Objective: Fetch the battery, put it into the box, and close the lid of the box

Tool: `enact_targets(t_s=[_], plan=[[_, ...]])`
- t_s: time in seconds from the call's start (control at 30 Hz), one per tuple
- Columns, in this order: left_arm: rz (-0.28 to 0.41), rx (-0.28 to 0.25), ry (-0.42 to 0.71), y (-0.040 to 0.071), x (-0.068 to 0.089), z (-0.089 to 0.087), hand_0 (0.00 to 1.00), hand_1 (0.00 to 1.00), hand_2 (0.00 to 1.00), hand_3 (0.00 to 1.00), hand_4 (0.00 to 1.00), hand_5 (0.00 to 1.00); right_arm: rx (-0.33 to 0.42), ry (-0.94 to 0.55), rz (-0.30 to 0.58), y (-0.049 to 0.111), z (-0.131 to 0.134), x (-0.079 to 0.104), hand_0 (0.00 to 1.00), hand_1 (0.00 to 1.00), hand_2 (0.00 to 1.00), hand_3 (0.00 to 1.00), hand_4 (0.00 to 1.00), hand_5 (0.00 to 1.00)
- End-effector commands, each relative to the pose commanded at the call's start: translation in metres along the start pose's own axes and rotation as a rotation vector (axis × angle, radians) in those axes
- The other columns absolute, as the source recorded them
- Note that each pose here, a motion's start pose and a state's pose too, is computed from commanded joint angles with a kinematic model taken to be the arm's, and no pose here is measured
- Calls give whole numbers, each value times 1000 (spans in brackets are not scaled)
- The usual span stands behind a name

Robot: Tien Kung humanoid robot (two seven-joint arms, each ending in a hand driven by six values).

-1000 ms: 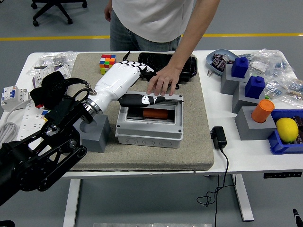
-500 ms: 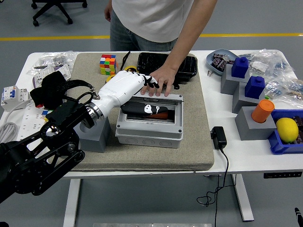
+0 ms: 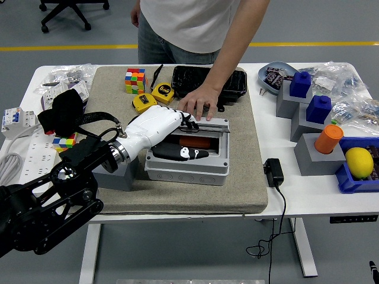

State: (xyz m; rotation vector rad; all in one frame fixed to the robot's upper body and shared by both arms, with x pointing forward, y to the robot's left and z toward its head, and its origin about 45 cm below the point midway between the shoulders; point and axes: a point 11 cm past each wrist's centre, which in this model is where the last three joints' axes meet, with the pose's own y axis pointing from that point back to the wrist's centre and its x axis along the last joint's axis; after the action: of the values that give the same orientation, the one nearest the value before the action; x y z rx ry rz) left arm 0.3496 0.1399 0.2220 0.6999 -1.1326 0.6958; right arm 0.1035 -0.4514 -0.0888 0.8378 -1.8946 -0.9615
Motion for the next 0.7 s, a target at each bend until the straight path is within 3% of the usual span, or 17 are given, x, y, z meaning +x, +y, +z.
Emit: enact_targets(t_s=[0.23,0.37,0.57,0.6,0.7], plan=[[-33,0,-2,4,-11,0,449,628,651,644,998,998,1,0,-3,0,1,-1,809,511,575,934,998,998],[-5,-3,-3,4,-6,-1,449,628,651,644,998,998,0,1,-3,0,1,-1,809,511,575,934,998,998],[137,1,43,4,23,-7,467,627,643,638,998,998,-5,4,-2,0,3,-1,809,512,575,934,998,998],[172,2,79,5,29,-9,568,643,640,639,998,998,-4,4,-3,0,3,-1,809,511,575,934,998,998],[305,2,236,11,47,-17,568,643,640,639,998,998,-4,5,-7,0,3,-3,809,511,575,934,998,998]])
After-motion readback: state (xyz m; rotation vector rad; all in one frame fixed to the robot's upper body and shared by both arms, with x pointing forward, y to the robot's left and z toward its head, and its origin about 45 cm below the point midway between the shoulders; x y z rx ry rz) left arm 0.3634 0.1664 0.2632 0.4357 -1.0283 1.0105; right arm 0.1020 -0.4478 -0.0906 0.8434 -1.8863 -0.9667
